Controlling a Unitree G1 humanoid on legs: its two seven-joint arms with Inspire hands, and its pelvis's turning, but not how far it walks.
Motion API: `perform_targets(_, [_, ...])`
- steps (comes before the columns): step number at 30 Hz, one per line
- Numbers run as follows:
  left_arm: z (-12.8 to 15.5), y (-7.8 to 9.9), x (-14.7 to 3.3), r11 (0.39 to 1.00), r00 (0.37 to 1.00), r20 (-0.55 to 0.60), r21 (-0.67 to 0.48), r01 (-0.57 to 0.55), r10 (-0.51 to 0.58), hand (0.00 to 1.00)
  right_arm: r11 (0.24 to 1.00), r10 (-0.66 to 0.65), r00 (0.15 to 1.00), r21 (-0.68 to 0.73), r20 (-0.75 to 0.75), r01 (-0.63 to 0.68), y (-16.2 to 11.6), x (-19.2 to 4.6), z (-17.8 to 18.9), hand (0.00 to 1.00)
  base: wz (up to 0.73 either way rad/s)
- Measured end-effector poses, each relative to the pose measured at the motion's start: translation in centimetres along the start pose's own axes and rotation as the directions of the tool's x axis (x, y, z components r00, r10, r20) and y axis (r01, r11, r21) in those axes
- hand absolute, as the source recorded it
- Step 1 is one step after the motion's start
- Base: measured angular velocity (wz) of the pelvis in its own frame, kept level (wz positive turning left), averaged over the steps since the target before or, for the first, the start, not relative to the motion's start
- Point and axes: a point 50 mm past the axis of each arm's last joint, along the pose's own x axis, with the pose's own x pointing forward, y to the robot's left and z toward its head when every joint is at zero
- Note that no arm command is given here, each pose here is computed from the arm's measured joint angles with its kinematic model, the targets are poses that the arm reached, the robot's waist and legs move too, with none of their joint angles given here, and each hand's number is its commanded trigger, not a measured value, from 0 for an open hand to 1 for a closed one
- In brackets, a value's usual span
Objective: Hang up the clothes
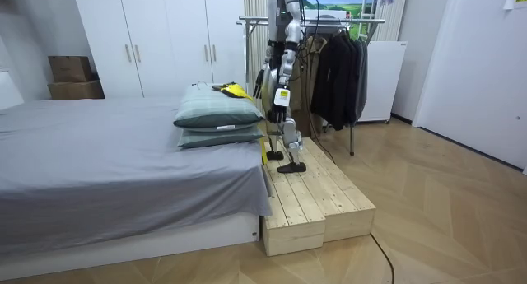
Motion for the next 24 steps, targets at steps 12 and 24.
perform_targets(12, [-0.30, 0.09, -0.05, 1.000, 1.000, -0.007, 0.002, -0.001, 0.001, 0.00, 1.000, 0.000, 1.000, -0.003, -0.001, 0.000, 0.02, 0.01, -0.02, 0.00, -0.02])
perform_targets(24, [-0.34, 0.15, -0.06, 1.000, 1.000, -0.009, 0.003, -0.005, 0.005, 0.00, 1.000, -0.002, 1.000, -0.008, -0.003, 0.002, 0.02, 0.02, 0.01, 0.00, 0.00])
